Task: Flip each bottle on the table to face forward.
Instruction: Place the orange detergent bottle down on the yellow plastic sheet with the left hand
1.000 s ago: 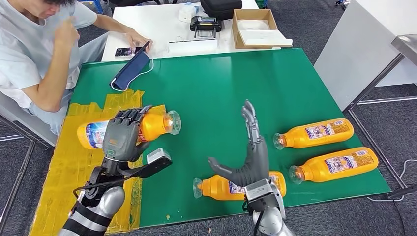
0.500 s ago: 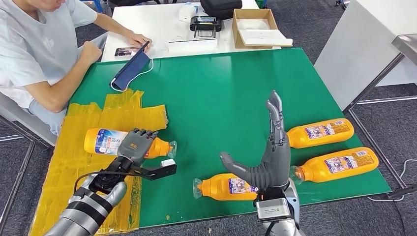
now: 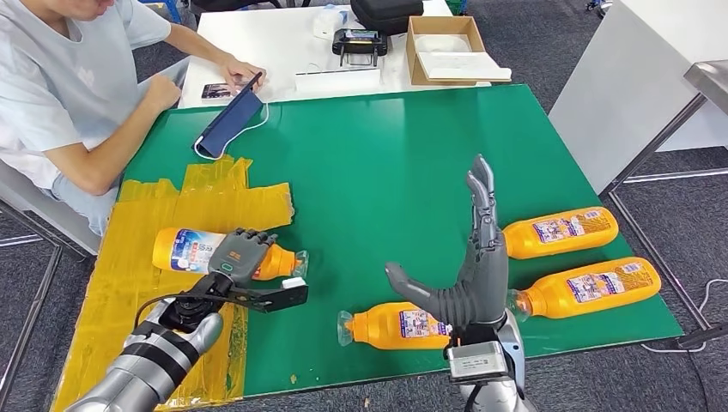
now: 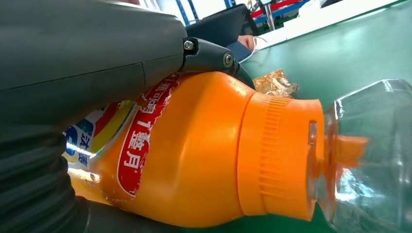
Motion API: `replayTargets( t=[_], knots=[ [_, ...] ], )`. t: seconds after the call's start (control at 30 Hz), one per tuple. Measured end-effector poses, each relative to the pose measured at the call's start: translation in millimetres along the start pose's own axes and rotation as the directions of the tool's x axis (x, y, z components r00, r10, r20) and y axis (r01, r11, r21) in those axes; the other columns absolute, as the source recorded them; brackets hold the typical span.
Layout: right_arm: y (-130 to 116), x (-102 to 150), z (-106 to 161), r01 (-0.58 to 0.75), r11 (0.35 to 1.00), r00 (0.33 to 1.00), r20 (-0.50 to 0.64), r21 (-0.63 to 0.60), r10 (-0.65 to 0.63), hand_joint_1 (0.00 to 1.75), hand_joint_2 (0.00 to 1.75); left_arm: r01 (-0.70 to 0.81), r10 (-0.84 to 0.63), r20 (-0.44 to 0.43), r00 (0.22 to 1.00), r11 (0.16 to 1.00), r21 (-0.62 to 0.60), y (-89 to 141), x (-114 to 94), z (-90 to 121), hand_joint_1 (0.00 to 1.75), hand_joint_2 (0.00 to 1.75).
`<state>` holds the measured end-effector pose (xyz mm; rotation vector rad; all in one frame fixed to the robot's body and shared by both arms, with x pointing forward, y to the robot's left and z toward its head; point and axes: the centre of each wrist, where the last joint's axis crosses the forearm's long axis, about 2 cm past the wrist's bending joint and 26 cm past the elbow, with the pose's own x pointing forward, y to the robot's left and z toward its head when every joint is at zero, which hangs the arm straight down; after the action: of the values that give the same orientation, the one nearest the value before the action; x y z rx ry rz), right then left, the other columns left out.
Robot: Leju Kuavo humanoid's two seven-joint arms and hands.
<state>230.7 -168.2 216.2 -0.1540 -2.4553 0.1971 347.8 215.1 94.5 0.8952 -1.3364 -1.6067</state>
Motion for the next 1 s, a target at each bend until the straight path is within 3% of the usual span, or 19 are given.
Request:
replayTargets(
  t=[0.03,0.33,0.63,1.0],
  knots=[
    [0,0,-1,0.001,1.000,1.000,-0.002,0.006,-0.001,0.00,1.75,-0.013,0.013,-0.008,1.000,1.000,-0.003,-1,0,-3,0.00,1.75],
    [4,-6,0,-0.042,0.995,0.998,-0.039,0.092,0.046,0.00,1.75,-0.229,0.242,-0.127,0.962,0.968,0.105,-2,0,-11,0.00,1.75],
    [4,-17,10,-0.134,0.976,0.988,-0.059,0.173,0.146,0.00,1.75,-0.448,0.467,-0.081,0.881,0.876,0.181,-5,-1,1,0.00,1.75],
    [3,-22,14,-0.141,0.971,0.985,-0.071,0.191,0.157,0.00,1.75,-0.475,0.498,-0.073,0.864,0.854,0.212,-1,-1,4,0.00,1.75]
  ],
)
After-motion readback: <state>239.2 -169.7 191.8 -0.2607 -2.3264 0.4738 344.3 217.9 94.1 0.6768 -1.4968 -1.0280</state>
